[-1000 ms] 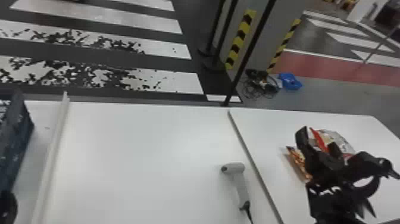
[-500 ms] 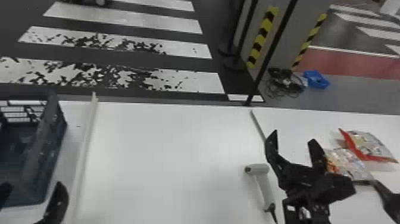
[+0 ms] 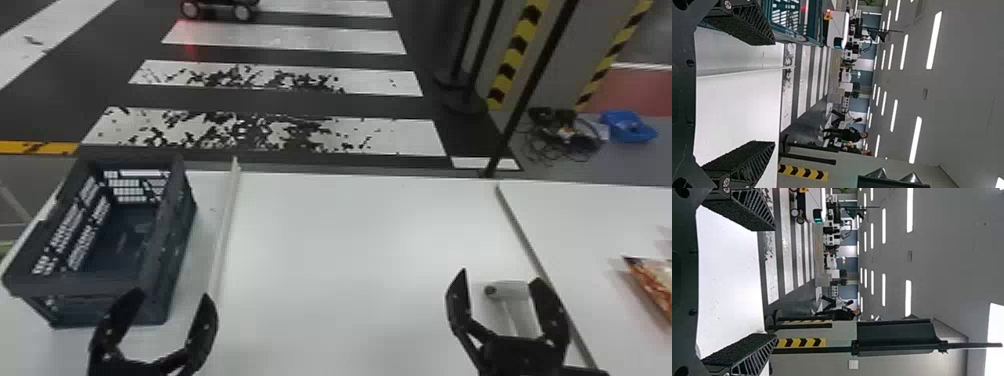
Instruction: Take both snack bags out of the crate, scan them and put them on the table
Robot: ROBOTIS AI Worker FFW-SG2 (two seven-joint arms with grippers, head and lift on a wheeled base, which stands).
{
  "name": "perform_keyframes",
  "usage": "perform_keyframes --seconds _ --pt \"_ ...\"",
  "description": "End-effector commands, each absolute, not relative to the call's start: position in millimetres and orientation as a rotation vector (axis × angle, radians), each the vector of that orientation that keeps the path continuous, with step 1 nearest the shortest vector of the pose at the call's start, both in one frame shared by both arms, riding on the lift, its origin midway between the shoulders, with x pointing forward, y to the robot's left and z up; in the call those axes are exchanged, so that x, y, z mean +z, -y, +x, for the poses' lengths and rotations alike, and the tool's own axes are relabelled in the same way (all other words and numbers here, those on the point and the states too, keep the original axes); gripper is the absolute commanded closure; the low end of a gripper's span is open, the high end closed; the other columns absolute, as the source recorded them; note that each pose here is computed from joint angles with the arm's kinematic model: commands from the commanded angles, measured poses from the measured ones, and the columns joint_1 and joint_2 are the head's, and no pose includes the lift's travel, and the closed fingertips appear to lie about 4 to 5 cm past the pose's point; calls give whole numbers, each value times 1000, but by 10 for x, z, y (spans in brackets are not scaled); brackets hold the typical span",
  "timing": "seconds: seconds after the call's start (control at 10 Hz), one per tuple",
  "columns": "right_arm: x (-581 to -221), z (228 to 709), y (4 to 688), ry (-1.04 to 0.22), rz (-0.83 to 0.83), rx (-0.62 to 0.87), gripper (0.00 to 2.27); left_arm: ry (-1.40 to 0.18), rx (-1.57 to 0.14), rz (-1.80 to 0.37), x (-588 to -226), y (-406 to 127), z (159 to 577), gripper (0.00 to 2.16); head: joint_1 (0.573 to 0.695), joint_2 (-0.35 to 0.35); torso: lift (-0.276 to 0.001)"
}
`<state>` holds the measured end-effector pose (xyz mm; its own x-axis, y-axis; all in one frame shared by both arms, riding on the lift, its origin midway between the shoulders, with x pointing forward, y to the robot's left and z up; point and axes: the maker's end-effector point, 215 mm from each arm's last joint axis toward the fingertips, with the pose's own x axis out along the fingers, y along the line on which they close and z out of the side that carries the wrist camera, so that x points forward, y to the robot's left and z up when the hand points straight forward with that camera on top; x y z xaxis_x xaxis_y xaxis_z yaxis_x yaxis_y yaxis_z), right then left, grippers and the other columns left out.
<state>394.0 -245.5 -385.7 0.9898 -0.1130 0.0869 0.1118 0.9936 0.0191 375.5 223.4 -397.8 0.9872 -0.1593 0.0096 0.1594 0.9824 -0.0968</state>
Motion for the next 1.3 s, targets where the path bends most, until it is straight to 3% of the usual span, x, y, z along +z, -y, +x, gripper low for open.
perform_keyframes --seconds 0.0,0.5,1.2 --pt "-4027 3859 2229 51 8 -80 26 -6 -171 -87 -4004 -2167 3760 90 695 -40 -94" --pt "-4145 3821 2092 27 4 -72 29 7 -176 -66 -3961 -2136 3849 90 695 4 -94" --pt "-4074 3840 2150 46 -1 -88 33 -28 -168 -54 -4065 -2130 3838 90 695 1 -94"
